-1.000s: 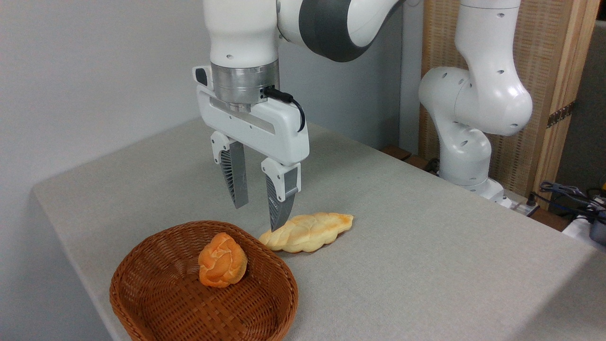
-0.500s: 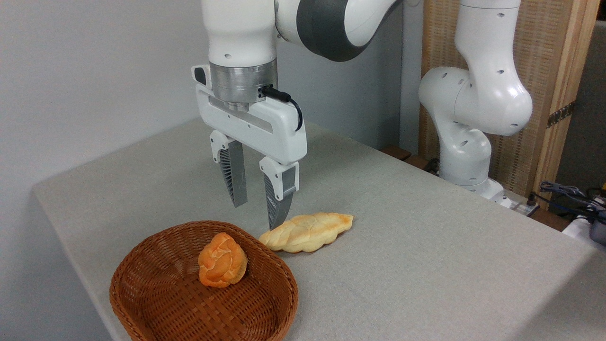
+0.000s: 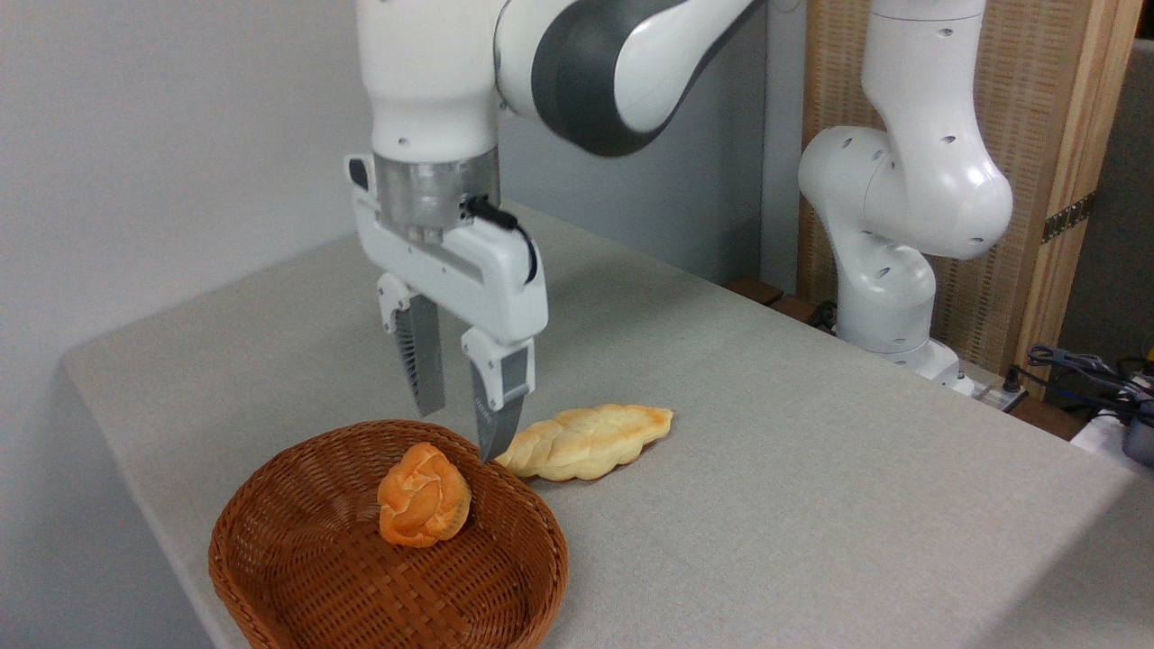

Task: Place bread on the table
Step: 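Close the gripper on the orange bread roll inside the basket, then lift the roll out of the basket and move it beside the pastry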

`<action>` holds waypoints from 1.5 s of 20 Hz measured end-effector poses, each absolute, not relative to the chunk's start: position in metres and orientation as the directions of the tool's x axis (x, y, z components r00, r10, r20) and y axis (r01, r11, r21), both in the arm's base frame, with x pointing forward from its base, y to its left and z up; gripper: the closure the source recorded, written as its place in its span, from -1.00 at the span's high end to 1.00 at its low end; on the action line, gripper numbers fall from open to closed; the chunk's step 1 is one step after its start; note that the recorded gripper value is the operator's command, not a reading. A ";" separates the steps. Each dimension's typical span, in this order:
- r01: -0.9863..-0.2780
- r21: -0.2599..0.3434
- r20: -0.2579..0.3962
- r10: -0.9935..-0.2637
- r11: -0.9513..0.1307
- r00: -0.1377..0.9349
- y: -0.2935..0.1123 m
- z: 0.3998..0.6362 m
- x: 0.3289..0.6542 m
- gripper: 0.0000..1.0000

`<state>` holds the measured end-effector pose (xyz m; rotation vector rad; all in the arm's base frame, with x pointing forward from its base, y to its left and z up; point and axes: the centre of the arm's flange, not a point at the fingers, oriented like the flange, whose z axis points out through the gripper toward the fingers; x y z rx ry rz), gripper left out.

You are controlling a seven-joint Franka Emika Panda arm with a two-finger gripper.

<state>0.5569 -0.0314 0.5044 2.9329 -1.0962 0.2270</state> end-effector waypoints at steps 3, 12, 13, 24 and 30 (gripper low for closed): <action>-0.648 -0.057 0.162 -0.647 -0.760 0.745 -0.034 0.486 0.571 1.00; -0.679 -0.038 0.141 -0.677 -0.733 0.723 -0.062 0.443 0.585 1.00; -0.679 -0.037 0.140 -0.677 -0.733 0.722 -0.062 0.442 0.585 1.00; -0.694 -0.031 0.134 -0.691 -0.719 0.710 -0.072 0.432 0.587 -0.28; -0.694 -0.031 0.133 -0.691 -0.719 0.710 -0.072 0.431 0.587 -0.19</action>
